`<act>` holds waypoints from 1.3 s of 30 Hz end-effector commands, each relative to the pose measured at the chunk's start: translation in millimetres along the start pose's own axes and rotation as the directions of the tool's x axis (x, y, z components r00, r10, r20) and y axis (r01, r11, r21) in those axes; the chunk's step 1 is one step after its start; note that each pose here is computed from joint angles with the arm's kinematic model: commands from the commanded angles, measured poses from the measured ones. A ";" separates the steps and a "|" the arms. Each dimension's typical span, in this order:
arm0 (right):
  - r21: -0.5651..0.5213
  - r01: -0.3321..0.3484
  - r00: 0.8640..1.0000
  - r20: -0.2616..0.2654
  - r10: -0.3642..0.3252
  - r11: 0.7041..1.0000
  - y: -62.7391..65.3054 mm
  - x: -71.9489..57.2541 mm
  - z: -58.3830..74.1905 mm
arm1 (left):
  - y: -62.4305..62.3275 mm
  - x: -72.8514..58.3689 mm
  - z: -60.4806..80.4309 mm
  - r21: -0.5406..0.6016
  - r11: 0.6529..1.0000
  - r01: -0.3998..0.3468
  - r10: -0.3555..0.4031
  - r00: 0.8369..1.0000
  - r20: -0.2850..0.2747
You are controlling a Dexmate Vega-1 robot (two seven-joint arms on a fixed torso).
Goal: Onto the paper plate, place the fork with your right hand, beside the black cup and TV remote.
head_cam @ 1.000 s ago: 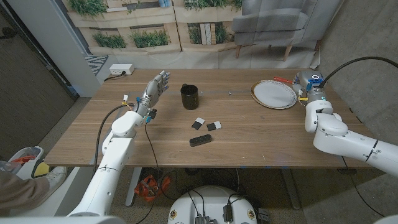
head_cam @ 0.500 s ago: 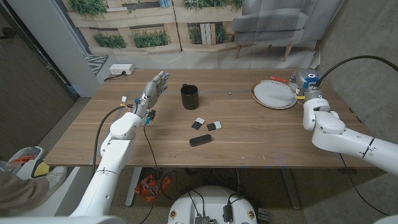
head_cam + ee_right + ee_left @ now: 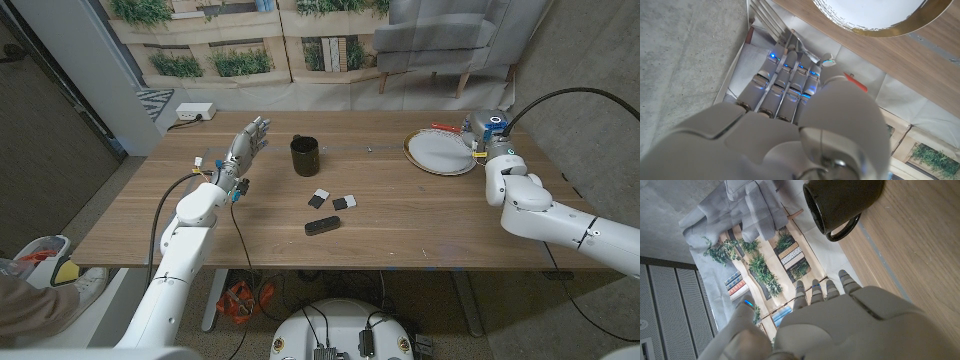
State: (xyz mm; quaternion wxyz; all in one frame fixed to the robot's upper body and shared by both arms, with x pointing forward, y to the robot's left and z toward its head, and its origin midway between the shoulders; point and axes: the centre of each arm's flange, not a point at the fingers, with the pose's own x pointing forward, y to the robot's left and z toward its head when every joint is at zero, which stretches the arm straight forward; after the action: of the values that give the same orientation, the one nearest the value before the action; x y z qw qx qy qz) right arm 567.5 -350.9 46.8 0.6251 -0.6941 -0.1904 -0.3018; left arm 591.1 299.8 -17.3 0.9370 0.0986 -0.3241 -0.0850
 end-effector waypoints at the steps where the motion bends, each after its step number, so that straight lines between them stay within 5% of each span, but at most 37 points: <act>1: -0.011 0.005 1.000 0.017 -0.005 1.000 5.5 16.0 4.6 | 1.4 -1.6 -3.0 0.002 1.000 -0.017 0.017 1.000 -0.010; 39: -0.034 0.005 0.998 0.070 -0.003 0.999 13.8 43.5 20.0 | 0.2 -10.6 -1.9 0.002 1.000 -0.022 0.022 1.000 -0.007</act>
State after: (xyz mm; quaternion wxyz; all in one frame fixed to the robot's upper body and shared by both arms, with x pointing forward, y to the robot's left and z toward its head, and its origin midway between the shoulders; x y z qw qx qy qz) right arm 602.7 -342.4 61.3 0.6102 -0.7079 -0.2088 -0.2880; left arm 586.1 300.2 -22.6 0.9386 0.0958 -0.3228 -0.0753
